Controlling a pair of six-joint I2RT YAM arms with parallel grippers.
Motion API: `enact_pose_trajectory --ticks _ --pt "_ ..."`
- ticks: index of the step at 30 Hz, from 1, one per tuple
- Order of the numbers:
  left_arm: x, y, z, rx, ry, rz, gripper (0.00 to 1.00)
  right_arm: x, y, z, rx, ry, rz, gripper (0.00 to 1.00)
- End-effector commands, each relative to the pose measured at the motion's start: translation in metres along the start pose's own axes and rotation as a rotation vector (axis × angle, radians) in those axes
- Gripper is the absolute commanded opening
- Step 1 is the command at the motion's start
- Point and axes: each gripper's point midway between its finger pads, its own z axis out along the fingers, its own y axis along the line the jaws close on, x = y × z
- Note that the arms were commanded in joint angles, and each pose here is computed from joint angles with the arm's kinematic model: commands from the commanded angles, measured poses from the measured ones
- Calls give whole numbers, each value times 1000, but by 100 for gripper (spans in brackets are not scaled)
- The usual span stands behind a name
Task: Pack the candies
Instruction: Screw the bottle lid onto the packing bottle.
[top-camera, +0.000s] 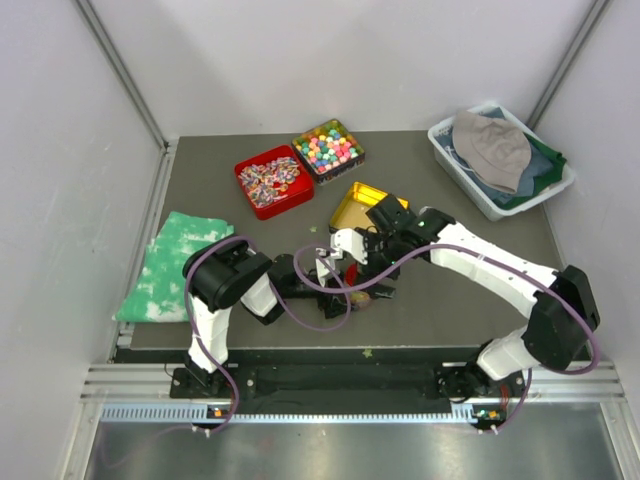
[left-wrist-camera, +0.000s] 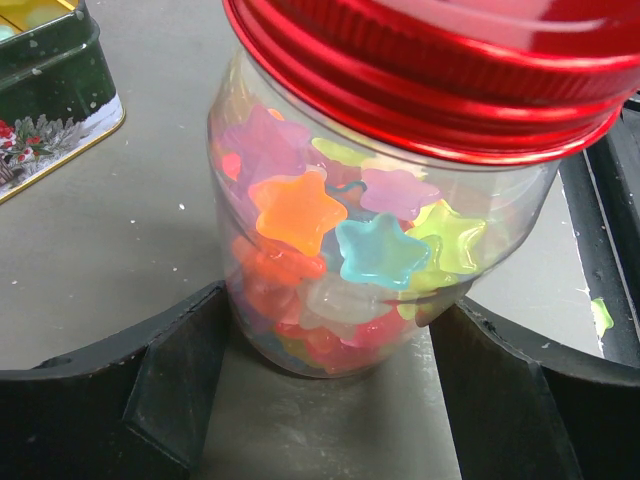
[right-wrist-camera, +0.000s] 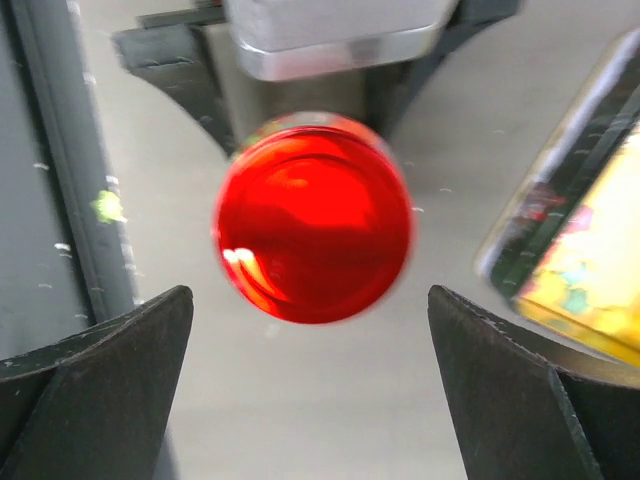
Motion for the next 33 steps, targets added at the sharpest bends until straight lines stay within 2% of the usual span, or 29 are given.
enact_pose_trajectory --ticks 1,8,14,21,24,26,29,33 --pt "-56 -5 2 29 -210 209 82 -16 -30 -26 122 -11 -142 99" --pt "-56 -5 3 31 -211 209 82 -32 -43 -25 99 5 -215 99" --pt "-56 -5 3 32 -211 209 82 -32 -23 -21 -12 36 -255 97" --pt "-55 -5 3 34 -209 208 81 -30 -9 -19 -60 45 -250 96" --pt "-55 -5 4 36 -210 206 78 -34 -5 -20 -63 25 -250 96" --pt "-55 -5 4 39 -210 207 71 -35 -5 -18 -60 28 -252 96" --pt "-54 -6 4 40 -206 202 68 -37 -7 -14 -53 29 -251 96" --pt "-55 -6 5 46 -210 201 59 -44 -10 -12 -43 15 -250 96"
